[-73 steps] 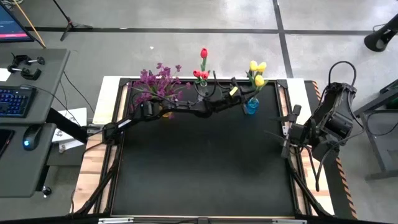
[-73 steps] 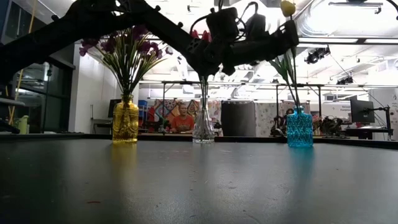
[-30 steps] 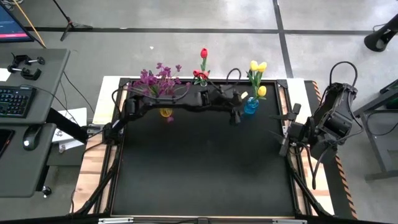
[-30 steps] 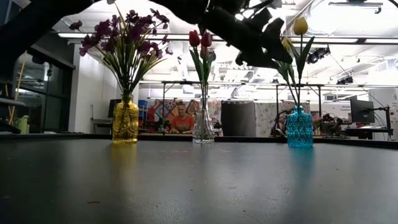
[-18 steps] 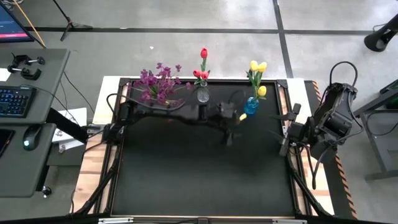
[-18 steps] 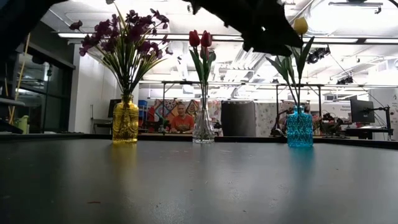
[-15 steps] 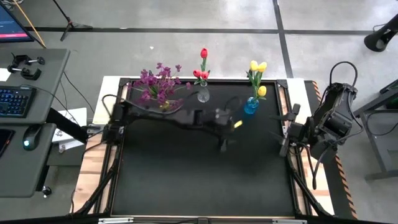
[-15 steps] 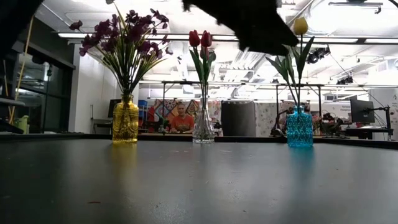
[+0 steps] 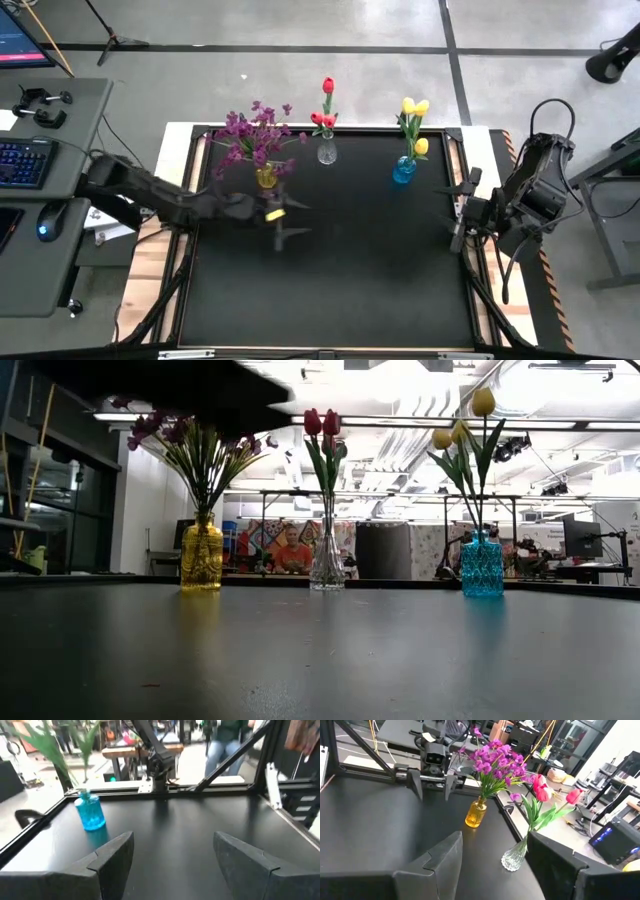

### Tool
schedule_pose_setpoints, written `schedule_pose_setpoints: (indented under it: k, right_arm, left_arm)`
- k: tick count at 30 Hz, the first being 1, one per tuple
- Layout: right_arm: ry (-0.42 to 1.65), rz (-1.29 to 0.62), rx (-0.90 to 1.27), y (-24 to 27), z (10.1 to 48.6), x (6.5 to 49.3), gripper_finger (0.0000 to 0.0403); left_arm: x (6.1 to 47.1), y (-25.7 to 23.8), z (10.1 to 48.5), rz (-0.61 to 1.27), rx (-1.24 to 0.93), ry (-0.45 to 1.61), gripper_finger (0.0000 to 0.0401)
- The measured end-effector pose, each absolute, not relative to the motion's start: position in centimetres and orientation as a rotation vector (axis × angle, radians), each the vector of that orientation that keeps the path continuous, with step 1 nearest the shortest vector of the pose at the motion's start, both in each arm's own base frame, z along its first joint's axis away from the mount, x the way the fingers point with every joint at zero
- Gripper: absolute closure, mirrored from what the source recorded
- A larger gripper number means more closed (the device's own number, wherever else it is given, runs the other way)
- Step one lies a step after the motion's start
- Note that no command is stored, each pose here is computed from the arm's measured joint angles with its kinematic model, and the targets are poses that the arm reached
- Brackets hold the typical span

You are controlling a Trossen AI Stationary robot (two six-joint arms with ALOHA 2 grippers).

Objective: Sort flowers into vase by color
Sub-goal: Return to Home Position

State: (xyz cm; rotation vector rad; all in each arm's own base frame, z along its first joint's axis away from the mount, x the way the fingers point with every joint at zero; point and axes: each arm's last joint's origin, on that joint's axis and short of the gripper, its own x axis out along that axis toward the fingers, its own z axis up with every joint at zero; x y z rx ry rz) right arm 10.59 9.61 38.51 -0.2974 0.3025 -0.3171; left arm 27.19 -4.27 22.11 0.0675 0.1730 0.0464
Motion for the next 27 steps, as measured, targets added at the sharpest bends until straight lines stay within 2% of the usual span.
schedule_pose_setpoints:
  k: [6, 12, 20, 27]
  right_arm:
    - [0.311, -0.304, -0.256, 9.6, 38.4, 10.6, 0.0190]
    - [0.316, -0.305, -0.255, 9.6, 38.3, 10.5, 0.0190]
    - [0.452, -0.318, -0.118, 8.7, 36.3, 9.7, 0.0190]
    - [0.607, -0.311, 0.101, 10.0, 29.7, 10.0, 0.0190]
  left_arm:
    - [20.6, -3.5, 18.8, 0.057, -0.012, 0.095, 0.0139]
    - [16.8, -2.6, 16.6, 0.094, -0.039, 0.039, 0.0139]
    - [14.8, -2.1, 15.1, 0.130, -0.026, 0.085, 0.0139]
    - [14.8, -2.1, 15.3, 0.130, -0.033, 0.065, 0.0139]
